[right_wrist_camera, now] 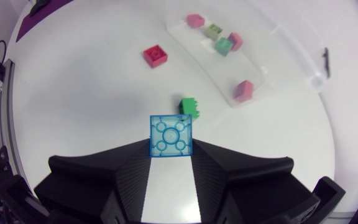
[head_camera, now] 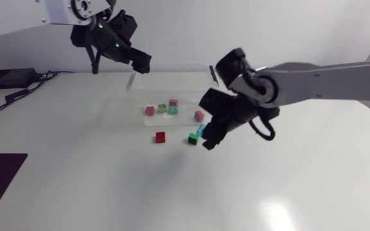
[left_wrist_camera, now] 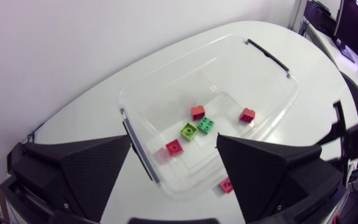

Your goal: Place the duplo bricks in the container

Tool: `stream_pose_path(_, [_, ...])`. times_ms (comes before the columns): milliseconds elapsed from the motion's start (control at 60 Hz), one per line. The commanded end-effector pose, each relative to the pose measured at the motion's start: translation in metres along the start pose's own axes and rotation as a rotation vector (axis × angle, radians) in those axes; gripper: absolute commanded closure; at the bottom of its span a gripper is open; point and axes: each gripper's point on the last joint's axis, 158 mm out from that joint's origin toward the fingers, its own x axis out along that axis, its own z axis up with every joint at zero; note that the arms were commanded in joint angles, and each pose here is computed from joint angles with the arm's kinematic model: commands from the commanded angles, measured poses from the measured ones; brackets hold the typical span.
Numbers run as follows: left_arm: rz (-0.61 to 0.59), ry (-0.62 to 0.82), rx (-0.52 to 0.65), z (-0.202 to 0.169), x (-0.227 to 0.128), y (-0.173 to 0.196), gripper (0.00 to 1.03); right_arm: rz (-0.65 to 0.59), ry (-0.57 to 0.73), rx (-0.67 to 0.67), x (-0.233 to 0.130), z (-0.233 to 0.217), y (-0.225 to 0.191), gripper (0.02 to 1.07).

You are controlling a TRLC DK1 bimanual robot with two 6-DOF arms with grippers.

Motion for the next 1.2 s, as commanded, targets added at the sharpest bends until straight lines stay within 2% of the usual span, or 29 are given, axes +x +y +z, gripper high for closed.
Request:
stream_pose_path(0, [-0.024, -0.034, 0.079, -0.009, -0.031, -0.023, 0.05, -0.05, -0.072, 0.01, -0.032, 0.026, -0.021, 0.9])
stream_pose_path(183, [-0.074, 0.017, 0.147, -0.06, -0.044, -0.059, 0.05, -0.103, -0.162, 0.046, -0.066, 0.066, -0.046, 0.89])
stream_pose_path(317, [-0.151, 0.129, 0.182, -0.107, -0.022, -0.1, 0.06, -0.125, -0.217, 0.081, -0.074, 0.095, -0.062, 0.89])
stream_pose_path(383, [-0.167, 0.167, 0.17, -0.118, -0.009, -0.107, 0.06, -0.132, -0.234, 0.094, -0.075, 0.105, -0.068, 0.89])
stream_pose_path(617, [-0.179, 0.271, 0.072, -0.143, 0.038, -0.119, 0.06, -0.149, -0.274, 0.115, -0.066, 0.137, -0.089, 0.89])
stream_pose_path(767, [-0.113, 0.321, 0.002, -0.158, 0.064, -0.117, 0.06, -0.159, -0.283, 0.137, -0.055, 0.147, -0.103, 0.89])
stream_pose_path(1183, [0.016, 0.315, -0.102, -0.162, 0.11, -0.119, 0.07, -0.183, -0.293, 0.175, -0.02, 0.159, -0.138, 0.88])
